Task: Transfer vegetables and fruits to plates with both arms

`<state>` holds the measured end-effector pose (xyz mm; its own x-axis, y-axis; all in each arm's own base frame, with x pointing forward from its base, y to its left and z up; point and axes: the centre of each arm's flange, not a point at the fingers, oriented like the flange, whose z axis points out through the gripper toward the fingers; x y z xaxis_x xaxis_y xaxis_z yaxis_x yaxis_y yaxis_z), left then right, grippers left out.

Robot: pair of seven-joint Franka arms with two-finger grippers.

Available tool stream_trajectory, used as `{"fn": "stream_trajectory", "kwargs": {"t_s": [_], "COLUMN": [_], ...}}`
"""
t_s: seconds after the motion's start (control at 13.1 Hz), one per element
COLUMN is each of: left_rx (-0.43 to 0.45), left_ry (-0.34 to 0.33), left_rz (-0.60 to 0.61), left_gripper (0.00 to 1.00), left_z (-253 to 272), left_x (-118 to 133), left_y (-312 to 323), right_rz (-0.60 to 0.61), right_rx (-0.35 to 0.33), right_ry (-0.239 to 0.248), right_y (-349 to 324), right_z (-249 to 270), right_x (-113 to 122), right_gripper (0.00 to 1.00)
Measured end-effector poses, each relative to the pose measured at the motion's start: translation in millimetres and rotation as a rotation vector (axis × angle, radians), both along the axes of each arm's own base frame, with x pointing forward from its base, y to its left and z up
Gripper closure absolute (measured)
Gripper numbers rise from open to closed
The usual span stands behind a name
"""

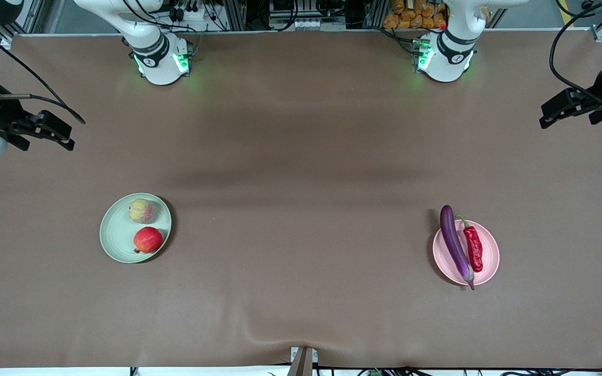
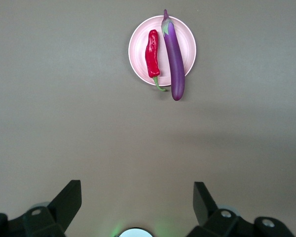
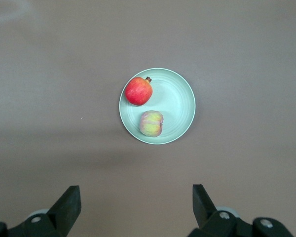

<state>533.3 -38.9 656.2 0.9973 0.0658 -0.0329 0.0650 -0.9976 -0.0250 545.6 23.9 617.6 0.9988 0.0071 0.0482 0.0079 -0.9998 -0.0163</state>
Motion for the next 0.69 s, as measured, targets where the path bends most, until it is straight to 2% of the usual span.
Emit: {"fn": "stream_trajectory", "kwargs": {"t_s": [0.69], "left_rx": [0.000], "left_ry": [-0.007], "left_rz": [-0.036], "left_gripper": [0.00], "left_z": [6], "left_x": [-5], "left_y": [-19], "right_rz": [0.022], "right_rx": [-0.001], "right_ry": [-0.007], "right_y": [0], "right_z": [31], "right_x": [-5], "right_gripper": [0.00]}}
